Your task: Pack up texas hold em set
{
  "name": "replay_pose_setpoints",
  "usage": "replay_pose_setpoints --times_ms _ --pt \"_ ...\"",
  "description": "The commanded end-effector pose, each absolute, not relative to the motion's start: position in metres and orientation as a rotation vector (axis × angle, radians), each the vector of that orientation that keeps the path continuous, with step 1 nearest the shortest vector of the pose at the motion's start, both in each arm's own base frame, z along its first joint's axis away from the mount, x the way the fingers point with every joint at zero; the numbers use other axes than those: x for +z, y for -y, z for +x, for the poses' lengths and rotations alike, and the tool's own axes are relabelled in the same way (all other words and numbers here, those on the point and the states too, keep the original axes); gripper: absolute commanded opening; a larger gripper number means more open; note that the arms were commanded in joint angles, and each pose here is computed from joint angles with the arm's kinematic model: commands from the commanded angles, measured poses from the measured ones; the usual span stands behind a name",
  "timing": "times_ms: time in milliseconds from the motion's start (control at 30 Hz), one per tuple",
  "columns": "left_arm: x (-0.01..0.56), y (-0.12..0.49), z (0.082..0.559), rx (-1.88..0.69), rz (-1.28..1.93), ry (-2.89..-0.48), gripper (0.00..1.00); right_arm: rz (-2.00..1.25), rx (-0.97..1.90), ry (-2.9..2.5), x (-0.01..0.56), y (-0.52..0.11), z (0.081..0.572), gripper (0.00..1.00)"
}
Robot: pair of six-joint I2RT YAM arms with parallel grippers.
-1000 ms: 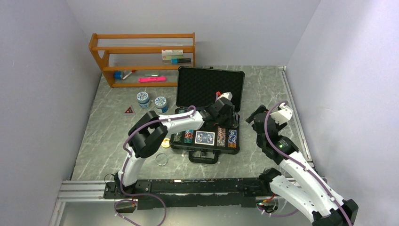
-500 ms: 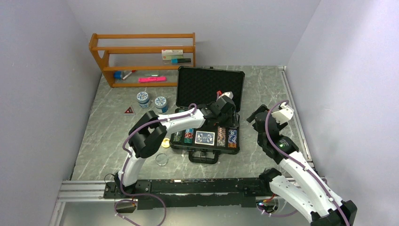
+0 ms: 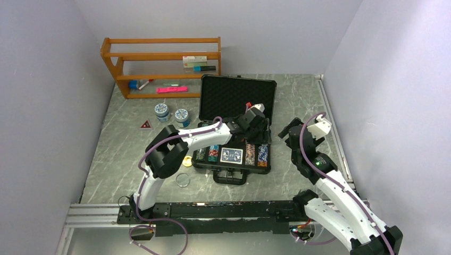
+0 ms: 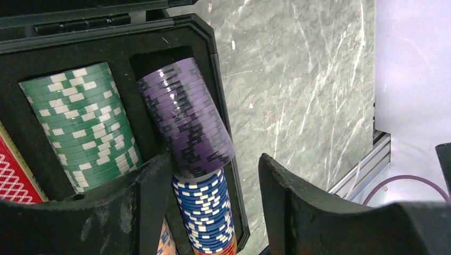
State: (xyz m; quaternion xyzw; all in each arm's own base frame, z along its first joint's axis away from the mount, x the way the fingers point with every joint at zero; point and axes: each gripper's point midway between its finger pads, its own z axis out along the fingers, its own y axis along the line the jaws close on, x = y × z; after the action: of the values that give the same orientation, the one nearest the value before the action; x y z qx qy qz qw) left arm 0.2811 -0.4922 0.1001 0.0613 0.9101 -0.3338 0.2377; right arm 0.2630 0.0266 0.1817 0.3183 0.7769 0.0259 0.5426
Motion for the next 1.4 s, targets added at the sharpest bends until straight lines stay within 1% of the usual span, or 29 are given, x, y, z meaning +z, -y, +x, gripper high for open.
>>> replay_pose_setpoints --times_ms 0,167,300,433,567,767,867,933,1000,1067,1167,1267,1367 --pt "0.133 0.512 0.284 -1.030 0.218 -2.395 0.66 0.740 0.081 -1.827 0.189 -0.028 0.268 0.85" --pt "0.160 0.508 0.286 -1.035 0.255 -2.321 0.66 0.653 0.114 -1.871 0.192 -0.040 0.272 0.86" --pt "0.187 0.490 0.286 -1.036 0.239 -2.250 0.64 0.555 0.157 -1.946 0.186 -0.057 0.276 0.84" --pt "0.202 0.456 0.292 -0.954 0.150 -2.181 0.60 0.423 0.242 -2.018 0.178 -0.080 0.279 0.73" --pt "0.227 0.424 0.303 -0.860 0.036 -2.078 0.58 0.359 0.283 -2.080 0.168 -0.093 0.282 0.62" --pt "0.293 0.388 0.328 -0.732 -0.092 -1.883 0.59 0.303 0.316 -2.166 0.154 -0.107 0.288 0.49" --pt "0.322 0.366 0.330 -0.724 -0.154 -1.779 0.61 0.278 0.324 -2.201 0.149 -0.113 0.293 0.43" --pt "0.330 0.348 0.326 -0.720 -0.188 -1.723 0.62 0.263 0.322 -2.227 0.145 -0.117 0.295 0.39" --pt "0.326 0.329 0.319 -0.700 -0.200 -1.693 0.67 0.247 0.318 -2.260 0.139 -0.120 0.298 0.38" --pt "0.316 0.308 0.314 -0.655 -0.209 -1.690 0.71 0.228 0.330 -2.302 0.132 -0.126 0.297 0.39" --pt "0.326 0.280 0.307 -0.598 -0.197 -1.660 0.74 0.205 0.333 -2.361 0.118 -0.129 0.293 0.42" --pt "0.339 0.256 0.298 -0.567 -0.184 -1.619 0.77 0.217 0.295 -2.400 0.105 -0.125 0.290 0.42" --pt "0.348 0.233 0.288 -0.570 -0.234 -1.580 0.79 0.237 0.247 -2.438 0.097 -0.121 0.288 0.39"
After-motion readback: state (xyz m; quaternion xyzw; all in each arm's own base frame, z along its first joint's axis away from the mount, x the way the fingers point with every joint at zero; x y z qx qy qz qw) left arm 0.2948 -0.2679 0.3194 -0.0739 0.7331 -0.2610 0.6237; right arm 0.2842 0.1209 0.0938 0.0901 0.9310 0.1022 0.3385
